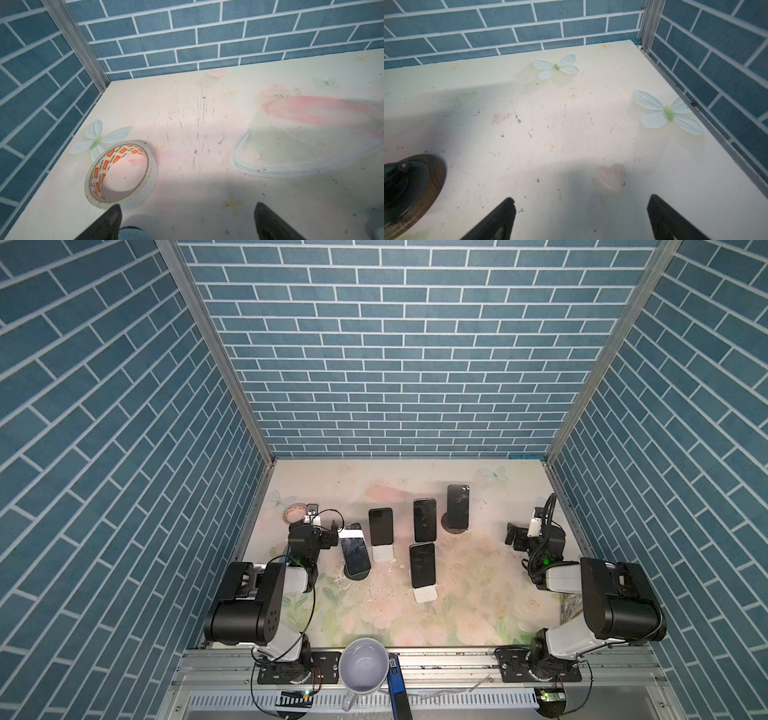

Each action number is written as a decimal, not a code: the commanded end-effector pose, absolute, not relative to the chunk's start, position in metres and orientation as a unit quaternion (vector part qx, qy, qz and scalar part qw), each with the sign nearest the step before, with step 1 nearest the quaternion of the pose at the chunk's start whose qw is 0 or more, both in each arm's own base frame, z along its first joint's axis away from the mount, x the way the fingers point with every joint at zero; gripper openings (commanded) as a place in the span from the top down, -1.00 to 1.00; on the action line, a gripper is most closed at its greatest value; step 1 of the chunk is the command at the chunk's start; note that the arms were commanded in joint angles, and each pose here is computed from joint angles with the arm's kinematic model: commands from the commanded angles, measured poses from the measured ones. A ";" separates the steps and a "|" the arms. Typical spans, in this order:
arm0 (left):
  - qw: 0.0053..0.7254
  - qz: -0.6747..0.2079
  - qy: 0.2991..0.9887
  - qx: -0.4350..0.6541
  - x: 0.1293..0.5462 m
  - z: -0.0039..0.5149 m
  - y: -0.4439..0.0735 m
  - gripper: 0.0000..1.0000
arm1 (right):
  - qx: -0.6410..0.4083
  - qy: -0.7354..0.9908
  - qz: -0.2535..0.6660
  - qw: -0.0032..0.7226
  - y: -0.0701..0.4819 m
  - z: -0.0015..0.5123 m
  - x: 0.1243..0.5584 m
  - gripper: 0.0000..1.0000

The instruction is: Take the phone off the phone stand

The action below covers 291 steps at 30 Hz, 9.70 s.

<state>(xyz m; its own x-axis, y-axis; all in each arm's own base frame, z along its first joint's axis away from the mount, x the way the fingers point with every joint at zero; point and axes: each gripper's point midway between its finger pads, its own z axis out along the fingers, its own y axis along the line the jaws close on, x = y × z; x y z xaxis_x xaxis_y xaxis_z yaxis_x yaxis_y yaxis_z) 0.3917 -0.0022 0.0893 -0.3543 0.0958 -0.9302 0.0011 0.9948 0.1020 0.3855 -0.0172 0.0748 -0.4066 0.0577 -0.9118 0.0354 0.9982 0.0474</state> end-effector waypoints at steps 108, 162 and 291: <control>0.554 -0.178 0.813 0.011 0.313 0.218 -0.119 -0.99 | -0.049 0.911 0.110 0.395 0.195 0.139 0.438 -0.99; 0.559 -0.167 0.812 0.005 0.307 0.214 -0.112 -0.99 | 0.025 0.865 0.029 0.500 0.166 0.230 0.425 -0.05; 0.534 -0.149 0.831 0.036 0.284 0.205 -0.106 -0.99 | 0.112 0.940 0.041 0.321 0.075 0.145 0.427 -0.63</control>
<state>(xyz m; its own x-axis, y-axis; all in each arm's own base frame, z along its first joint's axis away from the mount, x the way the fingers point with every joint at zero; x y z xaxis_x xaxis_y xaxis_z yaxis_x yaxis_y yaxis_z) 0.2857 -0.1043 0.2067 -0.4251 -0.1142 -0.8979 0.2066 0.9536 -0.2191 0.4460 0.0827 0.1445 -0.7599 0.2147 -0.6136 0.1476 0.9762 0.1589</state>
